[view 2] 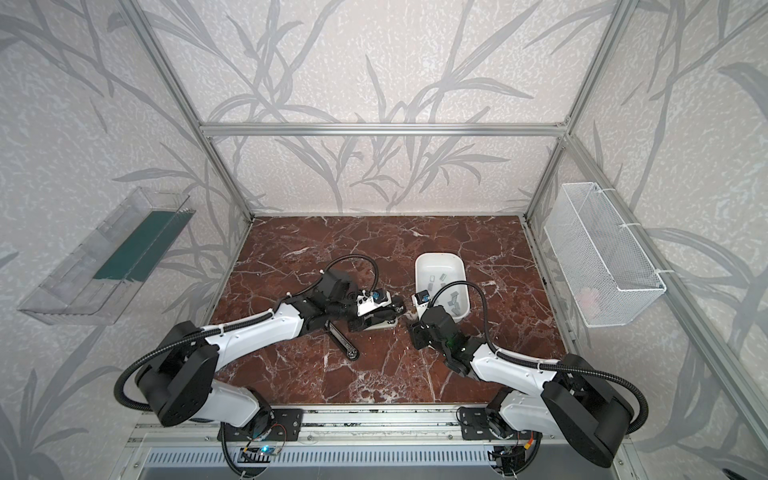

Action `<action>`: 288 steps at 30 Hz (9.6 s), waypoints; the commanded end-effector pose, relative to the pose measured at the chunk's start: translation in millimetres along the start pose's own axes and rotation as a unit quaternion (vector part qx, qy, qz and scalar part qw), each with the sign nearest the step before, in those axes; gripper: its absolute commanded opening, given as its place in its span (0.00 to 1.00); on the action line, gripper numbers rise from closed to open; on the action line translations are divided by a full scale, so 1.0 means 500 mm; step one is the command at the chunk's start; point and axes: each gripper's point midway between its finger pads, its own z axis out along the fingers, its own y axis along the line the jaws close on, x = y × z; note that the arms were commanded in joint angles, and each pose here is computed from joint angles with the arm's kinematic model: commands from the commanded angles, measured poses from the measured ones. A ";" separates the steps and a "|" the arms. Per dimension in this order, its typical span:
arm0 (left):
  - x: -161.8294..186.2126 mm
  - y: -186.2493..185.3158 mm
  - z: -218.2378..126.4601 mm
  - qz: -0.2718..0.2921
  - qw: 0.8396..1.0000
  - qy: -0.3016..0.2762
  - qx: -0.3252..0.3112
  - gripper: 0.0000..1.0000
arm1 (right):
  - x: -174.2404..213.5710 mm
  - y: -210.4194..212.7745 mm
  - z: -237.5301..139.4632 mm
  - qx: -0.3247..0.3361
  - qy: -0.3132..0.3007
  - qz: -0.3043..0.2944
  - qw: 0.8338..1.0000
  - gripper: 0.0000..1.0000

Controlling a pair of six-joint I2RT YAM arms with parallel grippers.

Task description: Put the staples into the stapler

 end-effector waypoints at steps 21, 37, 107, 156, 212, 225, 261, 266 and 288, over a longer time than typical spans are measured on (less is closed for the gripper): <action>0.062 0.022 0.082 -0.044 0.994 0.091 0.030 0.58 | 0.025 -0.057 0.030 0.044 0.036 0.030 0.998 0.47; 0.057 -0.019 0.108 -0.028 0.994 0.058 0.091 0.54 | 0.028 -0.041 0.017 0.017 0.029 0.025 0.999 0.49; -0.093 -0.127 -0.064 0.091 0.970 -0.082 0.212 0.00 | -0.032 0.229 -0.157 -0.318 -0.104 -0.184 0.924 0.35; -0.158 -0.190 -0.130 0.123 0.937 -0.182 0.270 0.00 | -0.058 0.230 -0.104 -0.283 -0.100 -0.175 0.938 0.18; 0.004 0.229 -0.154 -0.029 0.958 -0.165 -0.231 0.43 | 0.084 0.230 -0.083 -0.168 -0.053 -0.195 0.965 0.00; 0.156 0.287 -0.117 -0.017 0.959 -0.026 -0.281 0.47 | 0.103 0.170 -0.043 -0.097 -0.027 -0.160 0.982 0.00; 0.400 0.476 -0.290 -0.127 0.882 0.173 -0.419 0.54 | 0.147 0.237 0.084 -0.133 0.039 -0.164 0.977 0.00; 0.357 0.478 -0.303 -0.111 0.888 0.134 -0.426 0.56 | 0.144 0.229 0.086 -0.122 0.038 -0.160 0.979 0.00; -0.040 0.152 -0.129 0.092 0.987 -0.113 -0.063 0.55 | 0.072 0.144 -0.013 -0.067 0.003 -0.107 0.992 0.59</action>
